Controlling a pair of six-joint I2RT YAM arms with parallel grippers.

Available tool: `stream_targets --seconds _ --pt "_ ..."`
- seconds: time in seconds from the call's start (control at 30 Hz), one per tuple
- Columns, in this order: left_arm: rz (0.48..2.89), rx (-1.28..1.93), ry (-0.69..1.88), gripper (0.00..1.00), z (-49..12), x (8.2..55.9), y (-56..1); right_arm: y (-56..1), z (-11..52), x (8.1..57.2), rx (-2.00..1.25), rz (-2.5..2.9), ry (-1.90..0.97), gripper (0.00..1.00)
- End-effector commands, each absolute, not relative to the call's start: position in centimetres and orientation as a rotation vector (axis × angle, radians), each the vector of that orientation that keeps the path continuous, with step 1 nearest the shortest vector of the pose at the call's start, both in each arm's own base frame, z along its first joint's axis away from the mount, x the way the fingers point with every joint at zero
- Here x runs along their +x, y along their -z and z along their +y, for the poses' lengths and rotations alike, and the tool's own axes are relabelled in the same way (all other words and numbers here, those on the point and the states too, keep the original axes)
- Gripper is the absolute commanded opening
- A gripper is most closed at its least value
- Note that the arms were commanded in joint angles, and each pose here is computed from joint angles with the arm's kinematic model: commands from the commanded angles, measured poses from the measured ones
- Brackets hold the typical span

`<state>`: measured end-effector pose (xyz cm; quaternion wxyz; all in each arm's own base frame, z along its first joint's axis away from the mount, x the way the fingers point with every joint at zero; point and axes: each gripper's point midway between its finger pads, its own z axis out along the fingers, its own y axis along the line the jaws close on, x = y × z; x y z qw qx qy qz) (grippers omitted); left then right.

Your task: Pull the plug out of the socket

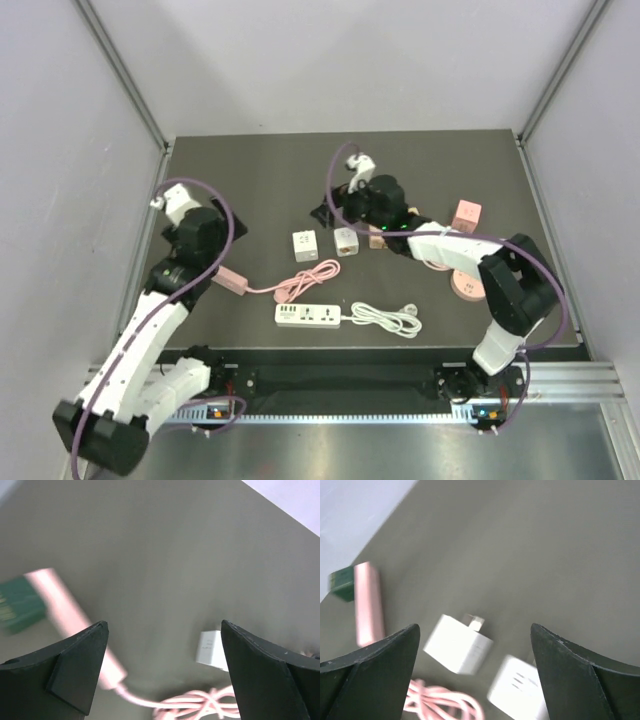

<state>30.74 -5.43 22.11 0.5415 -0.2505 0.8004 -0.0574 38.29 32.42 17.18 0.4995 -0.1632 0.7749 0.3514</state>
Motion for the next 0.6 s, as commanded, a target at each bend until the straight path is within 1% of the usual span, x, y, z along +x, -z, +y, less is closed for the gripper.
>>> stream_targets --seconds 0.0,0.03,0.07,0.1,0.13,0.2,0.23,0.27,0.3,0.33,0.37,0.4,0.43,0.47,0.5,0.53,0.57 --pt "2.032 -0.645 0.041 0.98 -1.8 26.0 -21.9 -18.1 37.3 36.8 -0.609 1.824 -0.783 0.93" --pt "2.028 -0.659 0.019 0.98 -1.2 25.3 -22.4 -19.5 40.2 35.4 -0.672 1.779 -0.811 0.94" --pt "1.997 -0.694 0.011 0.97 -0.6 24.8 -24.1 -18.5 41.4 35.0 -0.719 1.785 -0.784 0.95" --pt "2.019 -0.728 -0.037 0.96 0.4 23.1 -24.2 -18.0 42.6 34.3 -0.758 1.794 -0.782 0.95" --pt "1.986 -0.773 -0.092 0.95 1.6 22.3 -25.0 -19.3 45.0 33.0 -0.799 1.754 -0.81 0.96" --pt "1.909 -0.835 -0.077 0.94 2.6 20.6 -27.4 -17.1 47.2 31.9 -0.856 1.785 -0.81 0.97" --pt "1.873 -0.85 -0.069 0.94 2.9 20.2 -28.3 -18.0 49.3 30.7 -0.887 1.755 -0.84 0.97" --pt "1.832 -0.859 -0.062 0.93 3.3 19.8 -29.5 -15.9 50.5 30.1 -0.925 1.785 -0.837 0.98" --pt "1.798 -0.86 -0.05 0.93 3.7 19.2 -30.3 -15.1 51.4 29.3 -0.952 1.803 -0.839 0.98" --pt "1.779 -0.861 -0.05 0.92 3.9 18.9 -30.8 -16.0 53.3 28.1 -0.981 1.77 -0.866 0.98" --pt "1.76 -0.86 -0.066 0.92 4.4 18.6 -31.2 -13.7 54.4 27.5 -1.015 1.804 -0.86 0.98" --pt "1.749 -0.858 -0.072 0.92 4.6 18.4 -31.4 -12.8 55.0 27.0 -1.036 1.82 -0.86 0.98" --pt "1.75 -0.854 -0.082 0.92 4.7 18.3 -31.4 -13.7 56.7 26.0 -1.053 1.792 -0.883 0.98" --pt "1.755 -0.848 -0.09 0.92 4.7 18.3 -31.2 -11.3 57.4 25.7 -1.067 1.832 -0.863 0.98" --pt "1.768 -0.845 -0.091 0.92 4.6 18.4 -31.0 -10.4 57.9 25.4 -1.08 1.855 -0.846 0.98" --pt "1.781 -0.84 -0.096 0.92 4.5 18.5 -30.7 -11.4 59.3 25.0 -1.077 1.831 -0.851 0.98" --pt "1.794 -0.841 -0.098 0.92 4.4 18.6 -30.2 -9.3 59.8 25.4 -1.075 1.863 -0.8 0.97"
